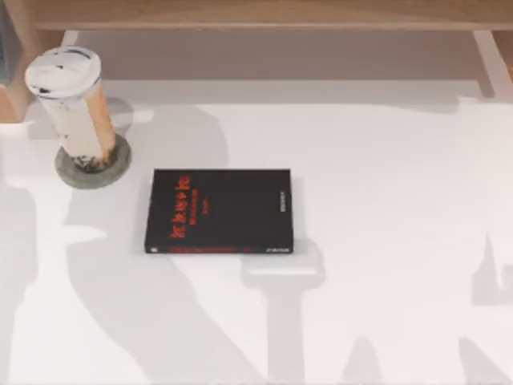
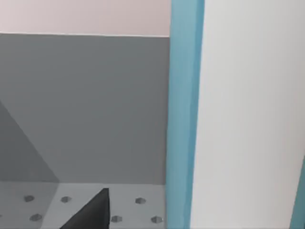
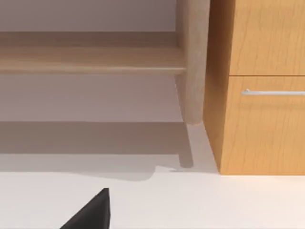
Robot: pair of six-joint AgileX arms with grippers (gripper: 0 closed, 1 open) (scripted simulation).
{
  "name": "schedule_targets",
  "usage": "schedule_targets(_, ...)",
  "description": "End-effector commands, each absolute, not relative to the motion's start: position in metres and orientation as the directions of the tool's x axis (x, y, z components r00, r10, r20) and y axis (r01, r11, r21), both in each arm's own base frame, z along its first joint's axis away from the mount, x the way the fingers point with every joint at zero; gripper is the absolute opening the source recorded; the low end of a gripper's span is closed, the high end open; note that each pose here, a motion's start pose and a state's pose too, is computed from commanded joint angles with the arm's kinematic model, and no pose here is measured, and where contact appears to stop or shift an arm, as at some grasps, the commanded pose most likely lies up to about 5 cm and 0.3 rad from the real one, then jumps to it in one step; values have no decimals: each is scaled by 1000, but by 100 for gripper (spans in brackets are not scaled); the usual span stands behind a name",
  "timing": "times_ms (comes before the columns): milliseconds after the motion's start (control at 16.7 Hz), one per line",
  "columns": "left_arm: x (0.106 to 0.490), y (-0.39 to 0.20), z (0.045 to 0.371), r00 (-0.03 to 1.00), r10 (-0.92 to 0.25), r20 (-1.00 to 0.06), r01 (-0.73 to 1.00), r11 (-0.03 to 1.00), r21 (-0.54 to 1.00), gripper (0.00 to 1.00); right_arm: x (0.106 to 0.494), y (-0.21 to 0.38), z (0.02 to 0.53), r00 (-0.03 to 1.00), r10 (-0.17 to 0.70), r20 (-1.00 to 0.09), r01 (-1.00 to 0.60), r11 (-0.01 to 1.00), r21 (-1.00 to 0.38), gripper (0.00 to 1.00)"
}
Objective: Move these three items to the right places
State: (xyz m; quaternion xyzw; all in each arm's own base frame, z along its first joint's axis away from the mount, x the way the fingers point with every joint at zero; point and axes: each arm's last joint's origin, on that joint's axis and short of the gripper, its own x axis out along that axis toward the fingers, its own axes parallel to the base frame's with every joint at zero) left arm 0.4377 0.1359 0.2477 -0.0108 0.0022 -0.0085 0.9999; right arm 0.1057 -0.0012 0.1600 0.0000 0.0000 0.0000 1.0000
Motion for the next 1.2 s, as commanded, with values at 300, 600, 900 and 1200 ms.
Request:
schedule_targets(300, 441, 128, 255, 1000, -18, -6, 18, 1000, -22, 100, 106, -1, 160, 1000, 0, 0, 0, 1000, 0, 100)
schedule_targets(600, 457, 136, 255, 1000, -8, -3, 8, 1000, -21, 100, 106, -1, 160, 1000, 0, 0, 0, 1000, 0, 100)
schedule_targets(900, 468, 135, 248, 1000, -17, -4, 17, 1000, -22, 100, 106, -1, 160, 1000, 0, 0, 0, 1000, 0, 100)
schedule_targets(1200, 468, 135, 248, 1000, -17, -4, 17, 1000, -22, 70, 106, -1, 160, 1000, 0, 0, 0, 1000, 0, 100)
